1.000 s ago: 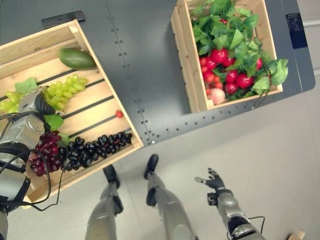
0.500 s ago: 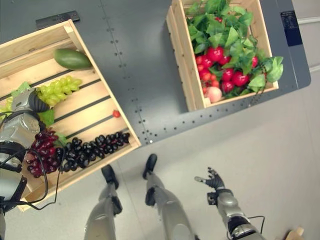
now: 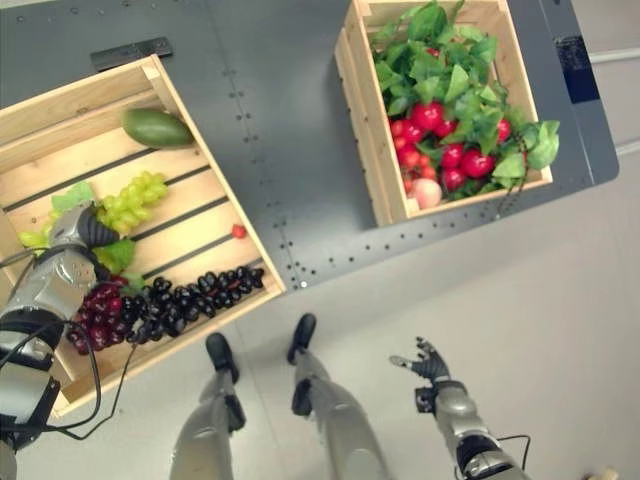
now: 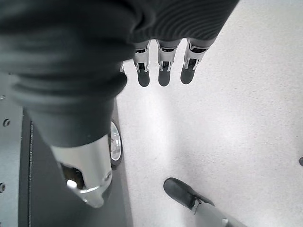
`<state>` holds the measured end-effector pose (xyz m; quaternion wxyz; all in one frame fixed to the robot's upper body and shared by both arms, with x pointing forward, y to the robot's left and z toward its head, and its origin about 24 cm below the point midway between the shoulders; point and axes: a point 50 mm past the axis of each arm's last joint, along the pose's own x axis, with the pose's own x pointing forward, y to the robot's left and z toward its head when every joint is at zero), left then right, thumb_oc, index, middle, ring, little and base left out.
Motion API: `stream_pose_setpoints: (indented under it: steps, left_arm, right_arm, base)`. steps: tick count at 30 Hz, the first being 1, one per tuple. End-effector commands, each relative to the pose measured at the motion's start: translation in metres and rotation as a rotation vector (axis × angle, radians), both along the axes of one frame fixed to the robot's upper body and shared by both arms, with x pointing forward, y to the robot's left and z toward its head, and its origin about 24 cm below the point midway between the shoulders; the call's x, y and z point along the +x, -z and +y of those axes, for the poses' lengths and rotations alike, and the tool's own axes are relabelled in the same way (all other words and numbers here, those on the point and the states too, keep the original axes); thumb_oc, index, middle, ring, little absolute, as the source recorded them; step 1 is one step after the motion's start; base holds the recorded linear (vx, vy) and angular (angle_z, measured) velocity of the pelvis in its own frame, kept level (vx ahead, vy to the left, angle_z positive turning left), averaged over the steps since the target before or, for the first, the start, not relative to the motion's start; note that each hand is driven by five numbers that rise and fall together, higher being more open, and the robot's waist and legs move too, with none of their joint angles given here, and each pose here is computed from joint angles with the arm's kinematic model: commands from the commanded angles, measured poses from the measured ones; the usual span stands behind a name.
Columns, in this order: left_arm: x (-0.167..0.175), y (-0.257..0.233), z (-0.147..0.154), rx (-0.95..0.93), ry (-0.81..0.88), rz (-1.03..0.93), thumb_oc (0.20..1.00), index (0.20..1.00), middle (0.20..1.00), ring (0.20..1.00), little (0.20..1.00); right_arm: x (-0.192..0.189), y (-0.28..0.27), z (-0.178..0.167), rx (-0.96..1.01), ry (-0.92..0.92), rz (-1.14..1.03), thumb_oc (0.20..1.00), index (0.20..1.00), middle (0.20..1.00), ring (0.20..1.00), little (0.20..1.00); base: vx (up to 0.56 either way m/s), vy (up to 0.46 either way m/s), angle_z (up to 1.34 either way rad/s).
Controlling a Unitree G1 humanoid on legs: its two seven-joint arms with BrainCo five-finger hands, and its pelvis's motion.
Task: Pick up the fruits from the basket on one side to the basket on the other side
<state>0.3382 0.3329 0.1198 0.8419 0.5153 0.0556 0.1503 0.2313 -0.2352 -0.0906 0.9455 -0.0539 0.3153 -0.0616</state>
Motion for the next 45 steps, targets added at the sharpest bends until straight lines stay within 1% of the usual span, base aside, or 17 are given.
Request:
stream_pose_setpoints:
  steps: [1, 4, 5, 10, 11, 12, 13, 16, 20, 22, 23, 25, 30, 37, 42, 44, 45]
  left_arm:
    - [-0.018, 0.015, -0.002, -0.137, 0.018, -0.066, 0.2, 0.2, 0.2, 0.2, 0.2]
    - [-0.028, 0.018, -0.004, -0.156, 0.037, -0.092, 0.2, 0.2, 0.2, 0.2, 0.2]
    - [-0.037, 0.025, -0.005, -0.183, 0.045, -0.1, 0.2, 0.2, 0.2, 0.2, 0.2]
    - [-0.055, 0.032, -0.01, -0.229, 0.075, -0.131, 0.2, 0.2, 0.2, 0.2, 0.2]
    - [-0.064, 0.034, -0.013, -0.259, 0.092, -0.148, 0.2, 0.2, 0.2, 0.2, 0.2]
    - [-0.065, 0.034, -0.013, -0.26, 0.091, -0.148, 0.2, 0.2, 0.2, 0.2, 0.2]
    - [-0.072, 0.043, -0.016, -0.3, 0.096, -0.142, 0.2, 0.2, 0.2, 0.2, 0.2]
    - [-0.08, 0.048, -0.024, -0.344, 0.133, -0.148, 0.2, 0.2, 0.2, 0.2, 0.2]
    - [-0.092, 0.054, -0.037, -0.462, 0.181, -0.167, 0.2, 0.2, 0.2, 0.2, 0.2]
    - [-0.095, 0.053, -0.039, -0.485, 0.196, -0.176, 0.2, 0.2, 0.2, 0.2, 0.2]
    - [-0.099, 0.055, -0.044, -0.54, 0.216, -0.182, 0.2, 0.2, 0.2, 0.2, 0.2]
    - [-0.105, 0.05, -0.047, -0.573, 0.25, -0.204, 0.2, 0.2, 0.2, 0.2, 0.2]
    - [-0.114, 0.051, -0.052, -0.668, 0.267, -0.239, 0.2, 0.2, 0.2, 0.2, 0.2]
    - [-0.123, 0.036, -0.057, -0.754, 0.328, -0.316, 0.2, 0.2, 0.2, 0.2, 0.2]
    - [-0.127, 0.024, -0.061, -0.781, 0.379, -0.354, 0.2, 0.2, 0.2, 0.2, 0.2]
    - [-0.127, 0.016, -0.062, -0.801, 0.433, -0.363, 0.2, 0.2, 0.2, 0.2, 0.2]
    - [-0.128, 0.015, -0.062, -0.807, 0.443, -0.365, 0.2, 0.2, 0.2, 0.2, 0.2]
  right_arm:
    - [-0.029, 0.01, -0.022, -0.016, 0.085, 0.036, 1.0, 1.0, 1.0, 1.0, 1.0]
    - [-0.034, 0.012, -0.024, -0.011, 0.095, 0.044, 1.0, 1.0, 1.0, 1.0, 1.0]
    - [-0.041, 0.016, -0.027, -0.011, 0.113, 0.068, 1.0, 1.0, 1.0, 1.0, 1.0]
    - [-0.053, 0.022, -0.032, -0.013, 0.139, 0.109, 1.0, 1.0, 1.0, 1.0, 1.0]
    - [-0.06, 0.025, -0.034, -0.014, 0.145, 0.131, 1.0, 1.0, 1.0, 1.0, 1.0]
    - [-0.06, 0.025, -0.034, -0.015, 0.144, 0.132, 1.0, 1.0, 1.0, 1.0, 1.0]
    - [-0.064, 0.027, -0.035, -0.02, 0.143, 0.15, 1.0, 1.0, 1.0, 1.0, 1.0]
    - [-0.07, 0.029, -0.039, -0.03, 0.152, 0.173, 1.0, 1.0, 1.0, 1.0, 1.0]
    - [-0.081, 0.033, -0.043, -0.042, 0.159, 0.212, 1.0, 1.0, 1.0, 1.0, 1.0]
    - [-0.082, 0.033, -0.043, -0.045, 0.156, 0.219, 1.0, 1.0, 1.0, 1.0, 1.0]
    - [-0.086, 0.035, -0.044, -0.052, 0.15, 0.237, 1.0, 1.0, 1.0, 1.0, 1.0]
    - [-0.09, 0.036, -0.045, -0.058, 0.146, 0.254, 1.0, 1.0, 1.0, 1.0, 1.0]
    - [-0.102, 0.042, -0.044, -0.065, 0.144, 0.301, 1.0, 1.0, 1.0, 1.0, 1.0]
    - [-0.115, 0.05, -0.036, -0.052, 0.121, 0.361, 1.0, 1.0, 1.0, 1.0, 1.0]
    - [-0.109, 0.049, -0.025, -0.017, 0.057, 0.334, 1.0, 1.0, 1.0, 1.0, 1.0]
    - [-0.086, 0.036, -0.022, 0.024, -0.065, 0.23, 1.0, 1.0, 1.0, 1.0, 1.0]
    - [-0.077, 0.027, -0.025, 0.029, -0.097, 0.178, 1.0, 1.0, 1.0, 1.0, 1.0]
  base:
    - [-0.02, 0.012, 0.12]
    - [-0.02, 0.005, 0.14]
    - [-0.01, 0.006, 0.1]
    - [-0.01, 0.019, 0.14]
    - [0.0, 0.022, 0.09]
    - [0.02, 0.037, 0.11]
    - [0.02, 0.038, 0.05]
    - [0.03, 0.046, 0.13]
    - [0.04, 0.043, 0.09]
    - [0.03, 0.036, 0.09]
    - [0.03, 0.045, 0.13]
    - [0.03, 0.051, 0.16]
    - [0.02, 0.059, 0.07]
    - [0.03, 0.06, 0.03]
    - [0.02, 0.028, 0.15]
    - [0.03, 0.033, 0.15]
    - [0.03, 0.031, 0.16]
